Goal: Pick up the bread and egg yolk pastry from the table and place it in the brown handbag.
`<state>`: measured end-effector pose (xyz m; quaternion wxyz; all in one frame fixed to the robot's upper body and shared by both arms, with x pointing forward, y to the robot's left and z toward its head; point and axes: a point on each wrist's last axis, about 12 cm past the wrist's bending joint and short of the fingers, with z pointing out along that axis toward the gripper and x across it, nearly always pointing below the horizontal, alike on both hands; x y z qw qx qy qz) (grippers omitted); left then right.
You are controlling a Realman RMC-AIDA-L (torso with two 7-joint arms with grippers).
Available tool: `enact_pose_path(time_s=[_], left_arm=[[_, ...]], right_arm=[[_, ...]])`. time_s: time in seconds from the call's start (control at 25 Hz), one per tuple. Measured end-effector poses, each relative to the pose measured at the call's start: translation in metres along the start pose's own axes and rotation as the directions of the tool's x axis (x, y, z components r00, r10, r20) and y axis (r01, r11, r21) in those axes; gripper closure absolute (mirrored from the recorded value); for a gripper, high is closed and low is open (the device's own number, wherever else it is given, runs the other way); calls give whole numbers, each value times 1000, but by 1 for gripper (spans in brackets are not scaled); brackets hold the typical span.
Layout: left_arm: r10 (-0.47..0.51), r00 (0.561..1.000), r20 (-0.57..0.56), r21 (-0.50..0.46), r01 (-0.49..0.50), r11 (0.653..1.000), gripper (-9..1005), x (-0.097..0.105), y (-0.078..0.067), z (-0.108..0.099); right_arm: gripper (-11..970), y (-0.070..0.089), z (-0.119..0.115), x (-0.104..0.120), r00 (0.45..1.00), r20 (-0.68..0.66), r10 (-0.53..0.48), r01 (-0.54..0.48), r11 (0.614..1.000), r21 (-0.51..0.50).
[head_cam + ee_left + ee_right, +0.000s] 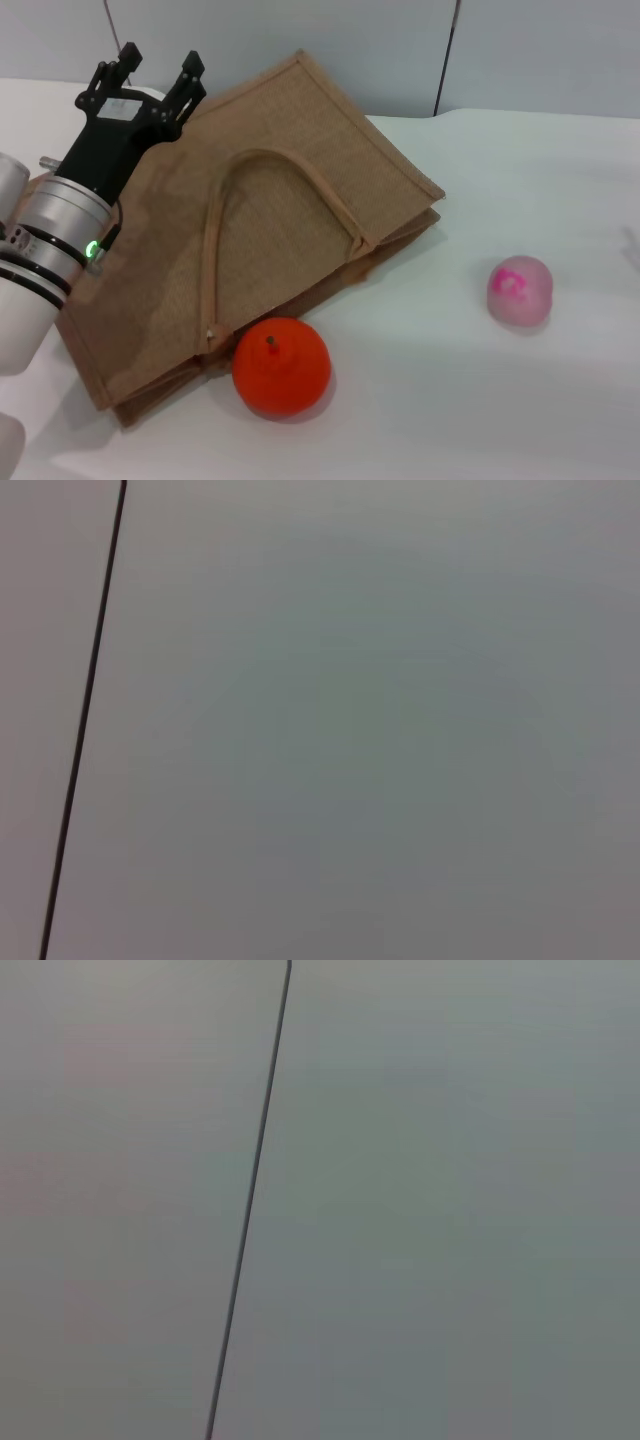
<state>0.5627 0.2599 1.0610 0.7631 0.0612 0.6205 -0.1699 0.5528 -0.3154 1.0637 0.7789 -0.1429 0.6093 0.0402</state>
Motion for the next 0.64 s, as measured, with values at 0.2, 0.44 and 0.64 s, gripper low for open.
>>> enact_pose_path(time_s=[0.2,0.44,0.64], left_arm=[[-3,1000,1,-3,3,1000,181,0,0,-2],[-7,1000,24,2,7,1000,181,-1,-1,-5],[-15,1000,26,4,15,1000,181,-1,-2,-5]], right_arm=[[77,0,1,3,1000,-25,0,0,1000,5],[77,0,2,3,1000,-26,0,0,1000,4],[77,0,3,2,1000,-25,2,-2,1000,3]])
